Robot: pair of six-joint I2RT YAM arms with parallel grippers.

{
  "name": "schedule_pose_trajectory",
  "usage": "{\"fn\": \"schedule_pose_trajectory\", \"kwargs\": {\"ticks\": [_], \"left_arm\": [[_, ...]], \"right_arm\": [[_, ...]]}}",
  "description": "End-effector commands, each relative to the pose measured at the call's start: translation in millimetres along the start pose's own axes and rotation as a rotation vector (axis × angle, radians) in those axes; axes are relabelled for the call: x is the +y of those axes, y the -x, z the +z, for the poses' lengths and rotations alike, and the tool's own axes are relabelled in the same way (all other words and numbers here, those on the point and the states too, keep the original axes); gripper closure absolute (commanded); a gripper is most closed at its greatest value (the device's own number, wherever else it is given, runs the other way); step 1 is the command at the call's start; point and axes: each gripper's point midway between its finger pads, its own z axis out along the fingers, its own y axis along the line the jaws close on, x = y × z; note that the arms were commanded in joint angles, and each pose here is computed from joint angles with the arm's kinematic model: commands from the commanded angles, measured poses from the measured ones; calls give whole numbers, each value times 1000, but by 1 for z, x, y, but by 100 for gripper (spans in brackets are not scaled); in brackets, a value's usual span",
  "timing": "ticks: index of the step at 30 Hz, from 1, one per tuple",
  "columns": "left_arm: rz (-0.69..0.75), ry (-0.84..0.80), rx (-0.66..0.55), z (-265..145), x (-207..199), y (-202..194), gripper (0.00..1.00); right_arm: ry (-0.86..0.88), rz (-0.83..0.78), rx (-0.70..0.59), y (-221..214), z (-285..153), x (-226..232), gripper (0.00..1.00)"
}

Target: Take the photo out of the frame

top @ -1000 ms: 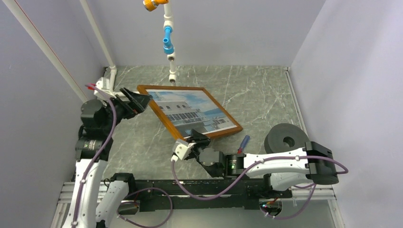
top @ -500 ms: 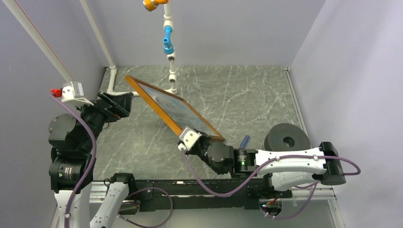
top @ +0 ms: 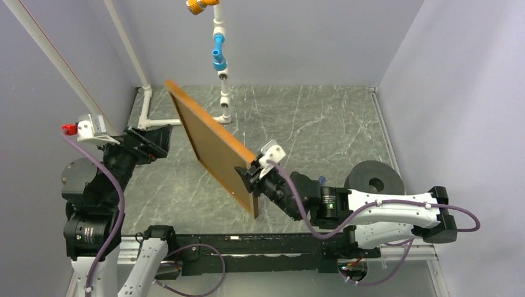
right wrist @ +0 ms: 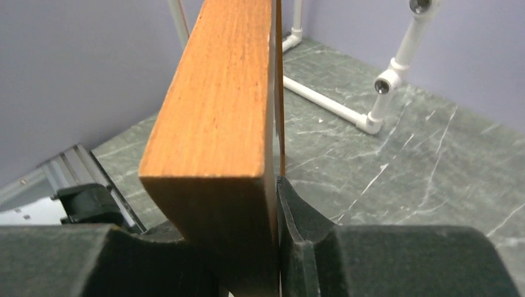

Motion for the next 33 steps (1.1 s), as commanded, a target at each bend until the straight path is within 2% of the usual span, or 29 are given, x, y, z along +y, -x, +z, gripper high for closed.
{"fn": "schedule_pose_trajectory", "kwargs": {"ticks": [1, 5, 15, 33], "left_arm": [[-27, -22, -31, 3, -3, 3, 1], [-38, -31, -8, 9, -3, -3, 0], [-64, -57, 43, 19, -2, -19, 1], [-92, -67, 144, 29, 8, -55, 0]], "right_arm": [[-72, 364, -51, 31, 0, -34, 100], [-210, 454, 94, -3, 12, -86, 100], [-360, 509, 115, -60, -21, -165, 100], [-599, 727, 180, -181, -61, -251, 100]]}}
